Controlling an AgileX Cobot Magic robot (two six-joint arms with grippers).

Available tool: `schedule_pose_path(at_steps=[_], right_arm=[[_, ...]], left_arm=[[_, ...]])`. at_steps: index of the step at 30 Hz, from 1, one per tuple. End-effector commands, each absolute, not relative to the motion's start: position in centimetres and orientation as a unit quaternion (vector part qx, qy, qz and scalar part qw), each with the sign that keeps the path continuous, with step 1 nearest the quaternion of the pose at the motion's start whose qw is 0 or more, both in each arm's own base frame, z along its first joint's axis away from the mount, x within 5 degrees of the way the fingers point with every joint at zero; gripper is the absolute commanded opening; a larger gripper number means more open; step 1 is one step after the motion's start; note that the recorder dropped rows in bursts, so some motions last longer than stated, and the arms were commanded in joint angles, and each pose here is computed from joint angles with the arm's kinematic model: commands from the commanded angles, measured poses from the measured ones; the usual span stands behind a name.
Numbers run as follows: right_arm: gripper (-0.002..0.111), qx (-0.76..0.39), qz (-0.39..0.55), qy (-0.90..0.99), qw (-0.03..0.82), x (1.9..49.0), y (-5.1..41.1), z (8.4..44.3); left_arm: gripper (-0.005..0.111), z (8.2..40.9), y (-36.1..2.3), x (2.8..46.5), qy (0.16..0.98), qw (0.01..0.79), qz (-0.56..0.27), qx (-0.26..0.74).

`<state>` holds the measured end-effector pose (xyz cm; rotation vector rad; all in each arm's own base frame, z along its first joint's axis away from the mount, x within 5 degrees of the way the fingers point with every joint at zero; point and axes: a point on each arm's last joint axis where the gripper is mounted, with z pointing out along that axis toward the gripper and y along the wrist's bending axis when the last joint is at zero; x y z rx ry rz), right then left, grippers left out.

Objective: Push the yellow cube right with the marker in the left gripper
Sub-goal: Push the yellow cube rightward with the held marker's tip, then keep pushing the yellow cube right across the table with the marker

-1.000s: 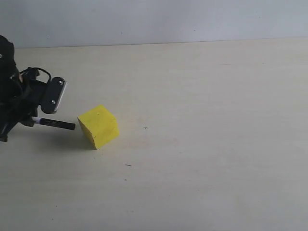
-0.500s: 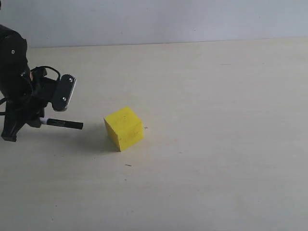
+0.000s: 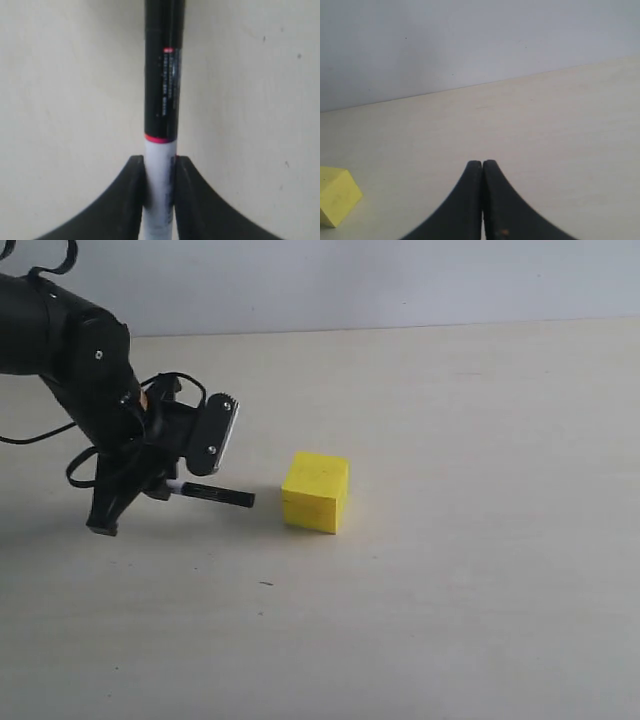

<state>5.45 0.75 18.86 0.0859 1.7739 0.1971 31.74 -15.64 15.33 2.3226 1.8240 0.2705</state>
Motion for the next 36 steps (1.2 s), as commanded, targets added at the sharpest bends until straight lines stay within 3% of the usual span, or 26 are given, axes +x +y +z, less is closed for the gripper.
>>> schedule_pose_path(at_steps=[1,5,9,17,25,29,36], right_arm=[[0.000,0.035,0.083,0.771,0.630,5.4,0.7,18.8],[0.000,0.035,0.083,0.771,0.630,5.4,0.7,18.8],[0.000,0.035,0.083,0.771,0.630,5.4,0.7,18.8],[0.000,0.035,0.083,0.771,0.630,5.4,0.7,18.8],[0.000,0.035,0.083,0.771,0.630,5.4,0.7,18.8],[0.000,0.035,0.083,0.771,0.630,5.4,0.7,18.8],[0.000,0.035,0.083,0.771,0.630,5.4,0.7,18.8]], left_arm=[[0.000,15.4,-12.9,32.5,0.649,0.056,0.091,0.754],[0.000,15.4,-11.7,33.1,0.664,0.061,0.094,0.740],[0.000,15.5,-13.0,33.3,0.651,0.098,0.104,0.746],[0.000,14.1,-20.9,30.3,0.589,0.123,0.087,0.794],[0.000,14.8,-18.0,31.6,0.590,0.062,0.129,0.795],[0.000,14.9,-15.9,33.3,0.612,0.085,0.145,0.773],[0.000,13.9,-19.6,32.2,0.591,0.126,0.120,0.788]])
